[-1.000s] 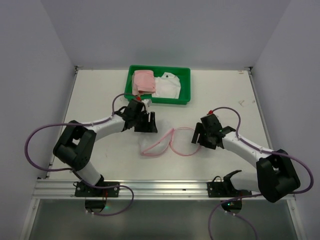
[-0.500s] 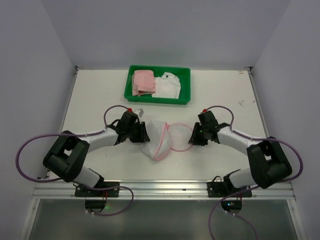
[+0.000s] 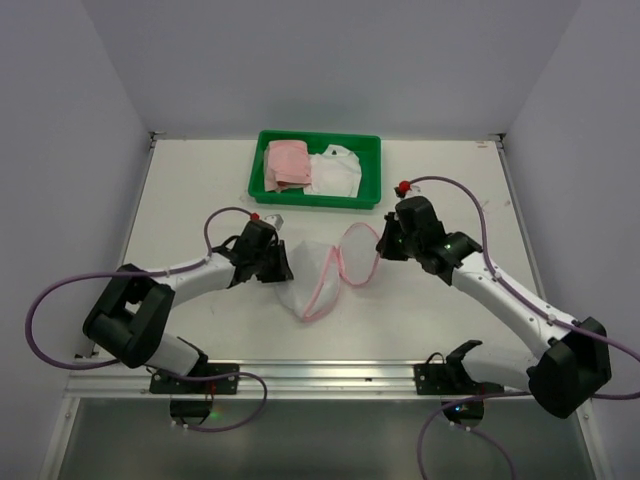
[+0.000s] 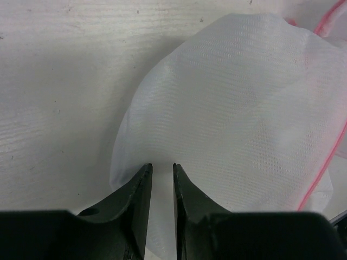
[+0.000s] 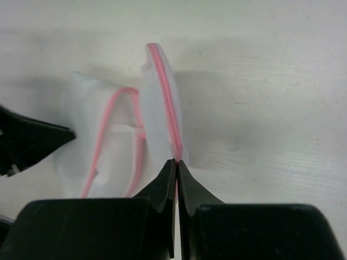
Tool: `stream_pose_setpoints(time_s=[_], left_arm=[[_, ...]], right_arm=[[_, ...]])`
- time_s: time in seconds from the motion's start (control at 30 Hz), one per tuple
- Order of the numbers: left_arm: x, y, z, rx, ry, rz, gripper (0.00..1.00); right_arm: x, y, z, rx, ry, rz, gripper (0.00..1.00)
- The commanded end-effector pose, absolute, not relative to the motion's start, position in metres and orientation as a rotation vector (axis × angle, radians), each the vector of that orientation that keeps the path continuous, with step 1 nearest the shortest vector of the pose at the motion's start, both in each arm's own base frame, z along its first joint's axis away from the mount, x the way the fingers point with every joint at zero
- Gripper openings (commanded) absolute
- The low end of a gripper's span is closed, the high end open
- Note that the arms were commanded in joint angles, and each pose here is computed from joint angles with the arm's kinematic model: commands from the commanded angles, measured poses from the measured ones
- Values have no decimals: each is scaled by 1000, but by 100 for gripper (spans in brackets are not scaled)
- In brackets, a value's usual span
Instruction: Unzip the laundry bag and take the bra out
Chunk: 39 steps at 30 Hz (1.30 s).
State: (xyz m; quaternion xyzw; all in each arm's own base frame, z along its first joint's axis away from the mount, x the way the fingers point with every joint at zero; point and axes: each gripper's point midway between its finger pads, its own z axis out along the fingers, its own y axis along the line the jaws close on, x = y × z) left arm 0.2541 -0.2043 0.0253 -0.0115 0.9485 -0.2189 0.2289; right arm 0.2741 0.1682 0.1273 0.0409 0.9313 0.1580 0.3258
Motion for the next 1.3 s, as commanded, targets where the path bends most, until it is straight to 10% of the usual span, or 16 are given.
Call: stream_pose_setpoints(time_s=[0.0,0.77,1.0,1.27], left_arm=[[273,-215,40,-52,2558,-643,25],[266,-246,36,-104,2490,-874,17],[275,-221,48,-149,2450,-760,21],[284,-190,75,-204,2395,-652,50]], right_arm=[[272,184,170,-71,2329,388,0],[207,374,123,-815,2276,1126,0],[195,385,122,-890,2259,1250,29],[191,374,160,-906,2176,1230,54]])
